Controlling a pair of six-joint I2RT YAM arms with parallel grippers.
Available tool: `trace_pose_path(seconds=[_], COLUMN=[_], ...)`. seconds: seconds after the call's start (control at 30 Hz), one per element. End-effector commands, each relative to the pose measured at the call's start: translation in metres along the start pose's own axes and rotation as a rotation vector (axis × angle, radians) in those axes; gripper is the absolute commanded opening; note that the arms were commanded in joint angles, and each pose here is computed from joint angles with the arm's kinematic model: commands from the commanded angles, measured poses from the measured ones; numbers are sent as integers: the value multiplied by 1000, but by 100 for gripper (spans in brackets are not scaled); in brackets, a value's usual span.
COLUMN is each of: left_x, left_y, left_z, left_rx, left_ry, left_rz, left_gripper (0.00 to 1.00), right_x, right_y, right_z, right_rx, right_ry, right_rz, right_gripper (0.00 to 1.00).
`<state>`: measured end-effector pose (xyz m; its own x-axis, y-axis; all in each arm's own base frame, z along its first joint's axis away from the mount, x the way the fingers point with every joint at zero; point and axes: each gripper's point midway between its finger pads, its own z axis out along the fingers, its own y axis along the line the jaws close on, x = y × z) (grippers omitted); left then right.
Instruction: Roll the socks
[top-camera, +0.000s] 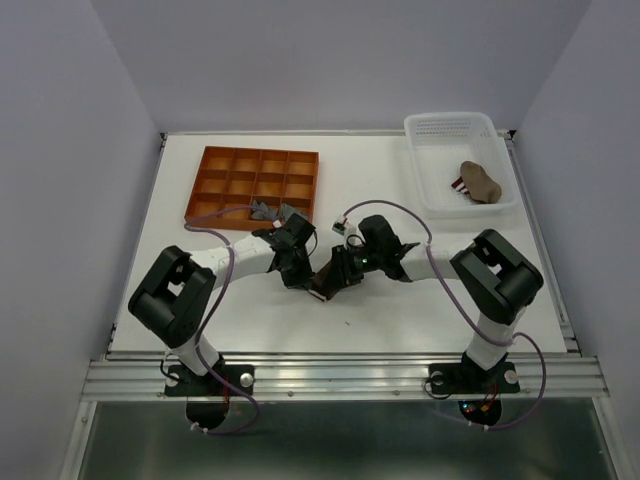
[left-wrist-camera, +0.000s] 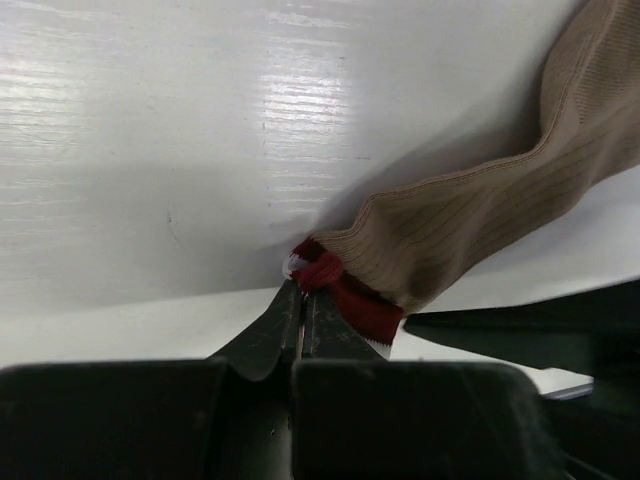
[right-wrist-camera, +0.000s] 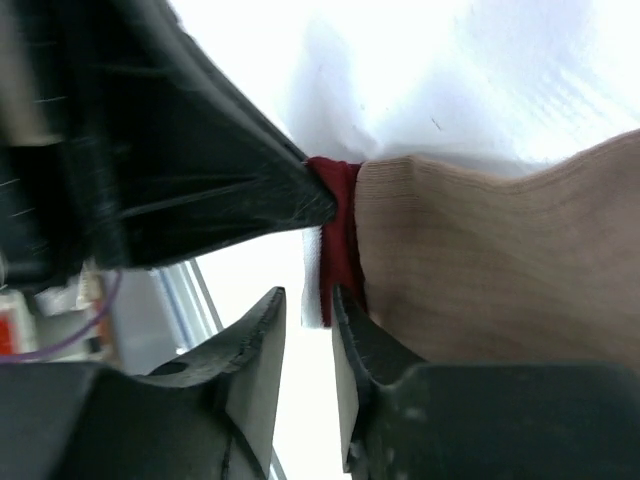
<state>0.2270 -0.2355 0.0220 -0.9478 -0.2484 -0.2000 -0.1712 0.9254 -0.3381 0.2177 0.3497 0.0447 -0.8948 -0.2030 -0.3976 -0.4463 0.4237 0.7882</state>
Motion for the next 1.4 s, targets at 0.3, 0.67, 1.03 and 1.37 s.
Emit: trace_pose_path(seconds=[0.3,0.67,1.03,1.37], left_x=[25,35,33,30], left_y=[12,19,13,12], left_z=[-15,-24,-27,-29], left_rx=[-121,-187,-181,-188], left_ry=[216,315,320,306], left_rz=[127,167,160,158], left_gripper=[0,0,0,0], right_x=[-6,7,17,24], right_y=[36,52,48,40], right_z=[-7,2,19,30], right_rx=[248,362,489,522], right_ry=[-121,-149,-95,-53], right_rz=[-586,-808,-950,-959], right_gripper=[37,36,36,25])
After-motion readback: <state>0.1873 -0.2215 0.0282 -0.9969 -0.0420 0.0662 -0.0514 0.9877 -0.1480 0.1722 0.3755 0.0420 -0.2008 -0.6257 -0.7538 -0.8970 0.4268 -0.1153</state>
